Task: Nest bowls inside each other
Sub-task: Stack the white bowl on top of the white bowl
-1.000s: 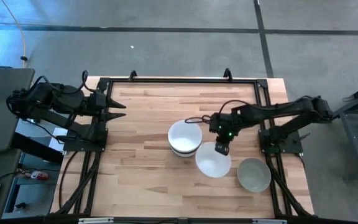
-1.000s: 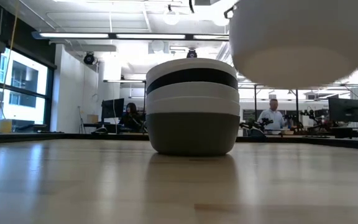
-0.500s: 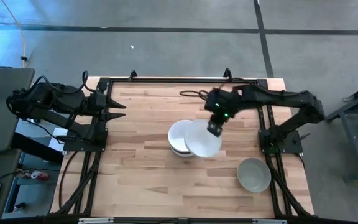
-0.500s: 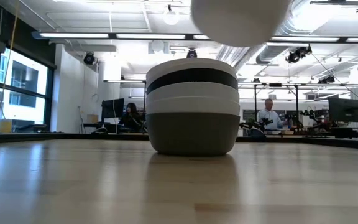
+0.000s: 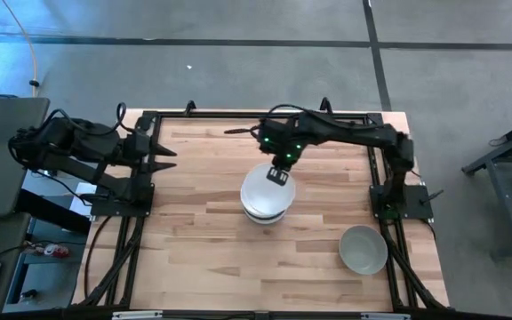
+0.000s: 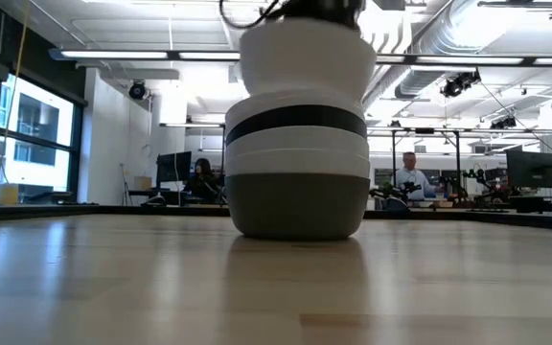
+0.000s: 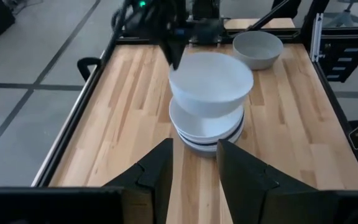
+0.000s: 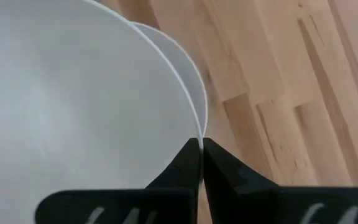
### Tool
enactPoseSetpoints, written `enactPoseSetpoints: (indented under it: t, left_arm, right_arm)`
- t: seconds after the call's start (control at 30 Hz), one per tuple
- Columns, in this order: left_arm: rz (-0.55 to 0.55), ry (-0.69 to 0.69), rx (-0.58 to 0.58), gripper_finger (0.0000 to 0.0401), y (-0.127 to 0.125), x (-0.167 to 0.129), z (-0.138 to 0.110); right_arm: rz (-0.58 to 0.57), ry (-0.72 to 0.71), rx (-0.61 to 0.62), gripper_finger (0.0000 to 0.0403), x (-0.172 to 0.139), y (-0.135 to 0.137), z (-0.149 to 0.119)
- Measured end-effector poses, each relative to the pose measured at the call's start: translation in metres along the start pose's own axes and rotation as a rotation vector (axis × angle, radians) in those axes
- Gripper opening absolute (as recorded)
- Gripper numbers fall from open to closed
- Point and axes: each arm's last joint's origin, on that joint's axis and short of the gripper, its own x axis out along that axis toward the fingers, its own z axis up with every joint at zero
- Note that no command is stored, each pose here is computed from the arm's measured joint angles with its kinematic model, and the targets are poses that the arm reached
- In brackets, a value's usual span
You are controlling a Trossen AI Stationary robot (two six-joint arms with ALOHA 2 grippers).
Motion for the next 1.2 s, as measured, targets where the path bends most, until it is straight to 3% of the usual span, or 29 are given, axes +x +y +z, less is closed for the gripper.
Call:
enactPoseSetpoints:
  t: [0.5, 0.9, 1.2]
  left_arm:
    - [-0.005, -0.038, 0.028, 0.0114, 0.005, -0.013, -0.006]
    - [-0.004, -0.023, 0.017, 0.0114, 0.007, -0.010, -0.035]
    - [-0.011, -0.088, -0.015, 0.0114, 0.012, -0.022, -0.040]
  right_arm:
    - [-0.020, 0.089, 0.006, 0.0000, 0.037, -0.006, 0.012]
    - [0.006, 0.147, 0.027, 0.0000, 0.060, -0.005, 0.016]
    - [0.024, 0.181, 0.032, 0.0000, 0.069, -0.001, 0.015]
